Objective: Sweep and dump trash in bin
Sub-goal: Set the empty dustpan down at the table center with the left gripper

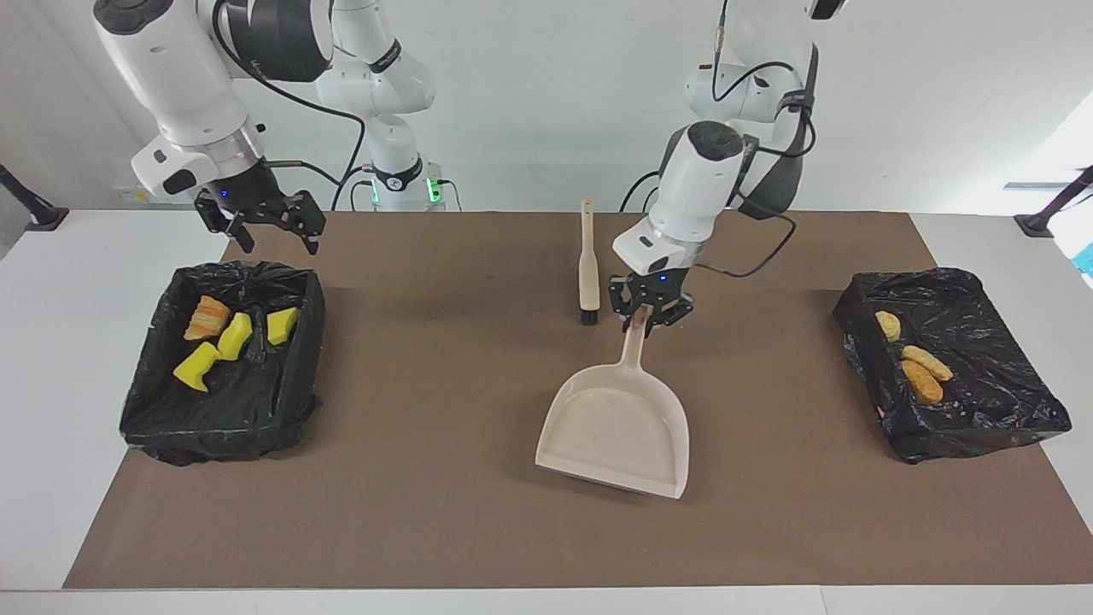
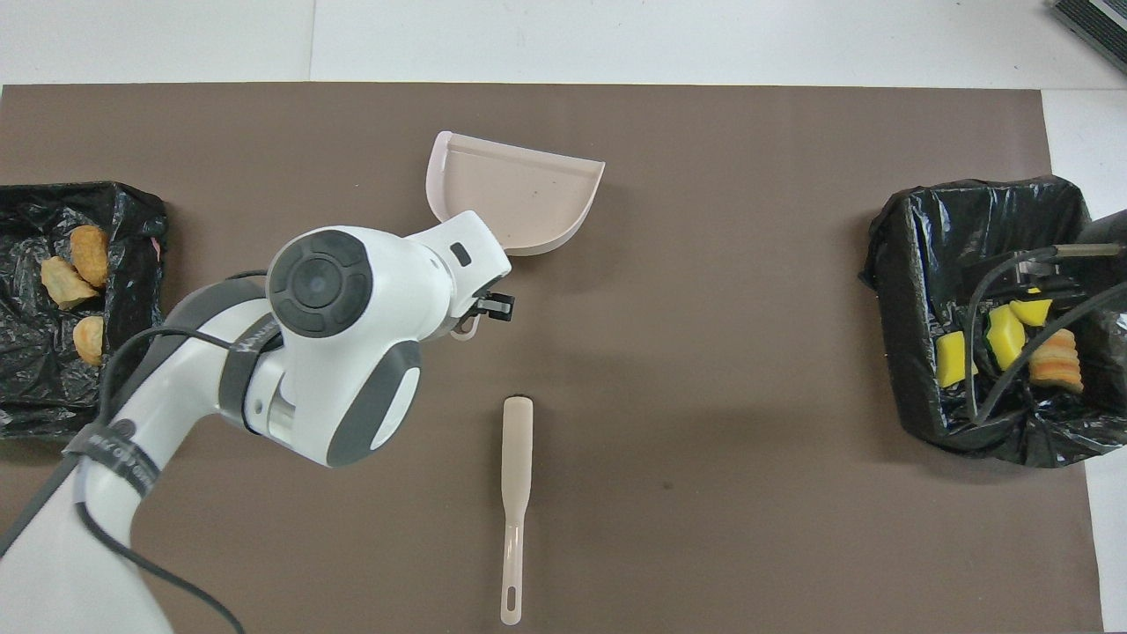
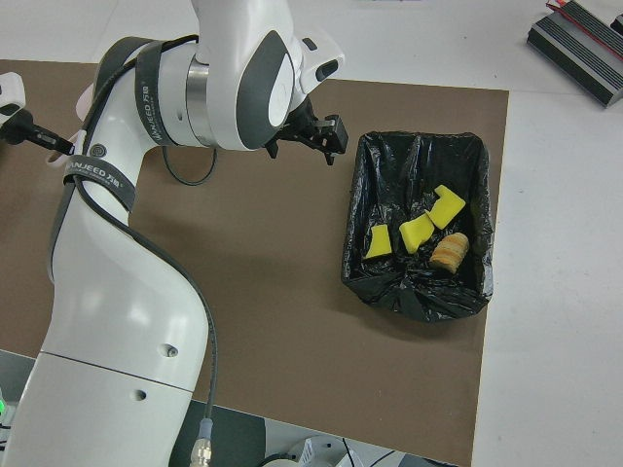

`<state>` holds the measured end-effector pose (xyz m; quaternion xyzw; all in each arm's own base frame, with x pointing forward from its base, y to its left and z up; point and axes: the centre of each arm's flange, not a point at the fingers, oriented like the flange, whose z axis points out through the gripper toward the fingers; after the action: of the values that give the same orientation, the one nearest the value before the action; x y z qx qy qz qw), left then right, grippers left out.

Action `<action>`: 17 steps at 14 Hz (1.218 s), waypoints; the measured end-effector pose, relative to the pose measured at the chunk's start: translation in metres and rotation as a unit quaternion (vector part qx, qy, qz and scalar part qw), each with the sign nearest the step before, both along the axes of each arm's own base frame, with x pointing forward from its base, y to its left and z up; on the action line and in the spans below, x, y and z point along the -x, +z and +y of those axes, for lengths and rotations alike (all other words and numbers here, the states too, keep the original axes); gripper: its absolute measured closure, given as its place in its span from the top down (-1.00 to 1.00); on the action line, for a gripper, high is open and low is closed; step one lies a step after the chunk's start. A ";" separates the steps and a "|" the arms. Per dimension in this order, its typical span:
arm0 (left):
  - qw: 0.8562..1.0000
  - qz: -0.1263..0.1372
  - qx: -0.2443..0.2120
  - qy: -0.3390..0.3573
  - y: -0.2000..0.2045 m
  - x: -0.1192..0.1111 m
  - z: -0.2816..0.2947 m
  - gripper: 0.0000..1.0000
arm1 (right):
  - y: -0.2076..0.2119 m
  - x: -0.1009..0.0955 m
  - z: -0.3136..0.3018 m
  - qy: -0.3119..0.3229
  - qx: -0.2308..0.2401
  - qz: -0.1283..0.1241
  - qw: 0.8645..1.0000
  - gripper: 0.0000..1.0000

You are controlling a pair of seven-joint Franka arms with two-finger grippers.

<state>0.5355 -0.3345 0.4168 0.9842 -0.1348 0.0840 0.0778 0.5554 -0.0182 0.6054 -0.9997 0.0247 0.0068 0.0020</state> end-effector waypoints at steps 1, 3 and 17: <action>1.000 0.004 0.000 0.002 -0.010 0.001 -0.009 -0.34 | 0.003 0.000 0.002 0.001 -0.004 -0.002 1.000 1.00; 1.000 0.011 0.002 0.016 -0.020 0.003 -0.018 -0.34 | 0.003 0.000 0.007 0.003 -0.007 -0.001 1.000 1.00; 0.990 0.044 0.012 0.135 -0.053 0.037 -0.040 0.74 | 0.003 0.000 0.010 0.005 -0.007 0.000 1.000 1.00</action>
<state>0.4989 -0.3740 0.3637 0.9952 0.0034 0.0515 0.0831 0.5552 -0.0078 0.6081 -0.9997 0.0196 0.0065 0.0088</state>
